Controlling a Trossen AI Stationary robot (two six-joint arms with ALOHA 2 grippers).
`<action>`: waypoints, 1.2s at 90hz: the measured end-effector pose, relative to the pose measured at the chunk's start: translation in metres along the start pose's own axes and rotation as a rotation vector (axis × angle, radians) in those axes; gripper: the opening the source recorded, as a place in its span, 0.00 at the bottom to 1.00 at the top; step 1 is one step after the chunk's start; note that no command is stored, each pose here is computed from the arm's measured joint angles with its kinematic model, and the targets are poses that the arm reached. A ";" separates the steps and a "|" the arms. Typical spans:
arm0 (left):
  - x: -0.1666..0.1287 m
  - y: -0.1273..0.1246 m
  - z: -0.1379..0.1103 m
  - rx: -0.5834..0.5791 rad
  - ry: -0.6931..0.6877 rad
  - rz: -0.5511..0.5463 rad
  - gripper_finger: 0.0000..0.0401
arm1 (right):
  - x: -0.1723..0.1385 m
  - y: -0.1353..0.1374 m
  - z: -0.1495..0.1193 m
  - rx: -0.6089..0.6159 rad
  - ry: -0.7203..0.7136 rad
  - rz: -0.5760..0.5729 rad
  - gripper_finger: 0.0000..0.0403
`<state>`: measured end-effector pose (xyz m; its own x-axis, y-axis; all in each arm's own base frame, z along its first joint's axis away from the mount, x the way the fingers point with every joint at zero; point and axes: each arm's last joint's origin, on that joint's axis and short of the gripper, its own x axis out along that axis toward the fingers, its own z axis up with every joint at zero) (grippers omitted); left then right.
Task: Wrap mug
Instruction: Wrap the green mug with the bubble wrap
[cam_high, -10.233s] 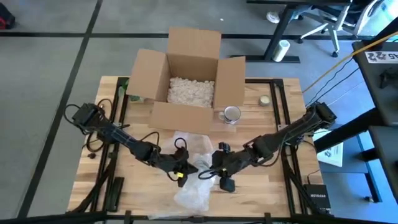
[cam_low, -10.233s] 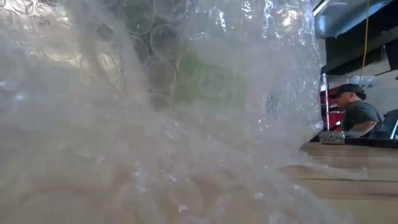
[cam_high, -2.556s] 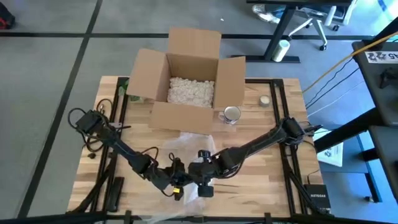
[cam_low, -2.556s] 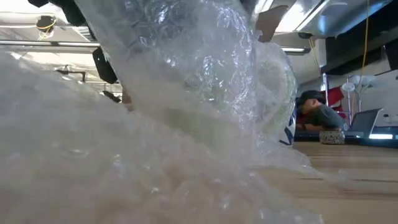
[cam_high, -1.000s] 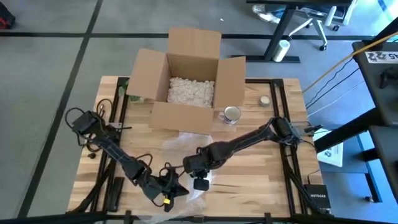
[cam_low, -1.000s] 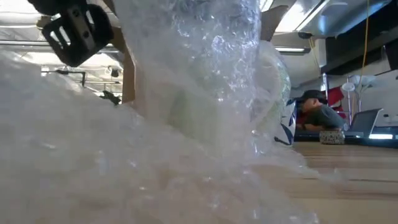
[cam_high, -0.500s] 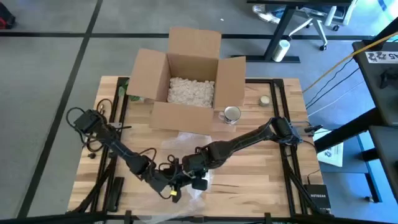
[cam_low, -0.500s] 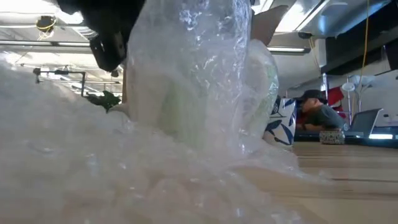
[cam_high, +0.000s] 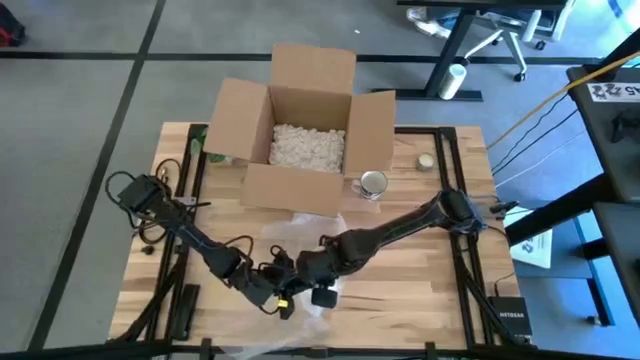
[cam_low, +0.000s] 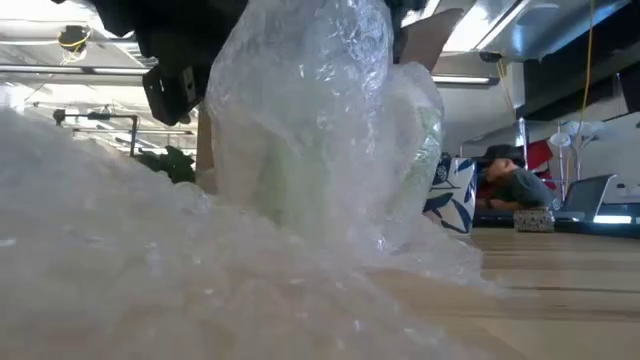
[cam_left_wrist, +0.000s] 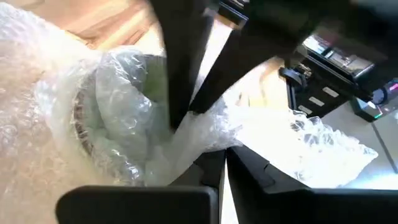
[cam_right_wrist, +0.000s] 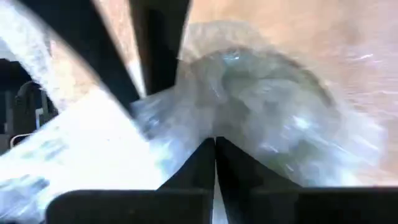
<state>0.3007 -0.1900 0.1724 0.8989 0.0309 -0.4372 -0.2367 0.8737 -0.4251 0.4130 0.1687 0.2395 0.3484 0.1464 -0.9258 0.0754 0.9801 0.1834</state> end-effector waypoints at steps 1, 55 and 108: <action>0.000 0.000 0.000 0.001 0.000 0.000 0.00 | -0.002 0.001 0.001 -0.003 -0.005 -0.003 0.00; 0.002 0.002 0.002 0.017 -0.012 0.001 0.00 | 0.000 0.013 0.003 -0.065 -0.099 -0.018 0.00; -0.046 -0.025 0.000 0.109 -0.007 -0.084 0.00 | 0.034 -0.014 0.008 -0.004 0.034 -0.010 0.00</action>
<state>0.2652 -0.2135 0.2034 0.9164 -0.0420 -0.3980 -0.1191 0.9208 -0.3715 0.4311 0.1592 0.2086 0.3154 0.1407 -0.9385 0.0752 0.9821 0.1725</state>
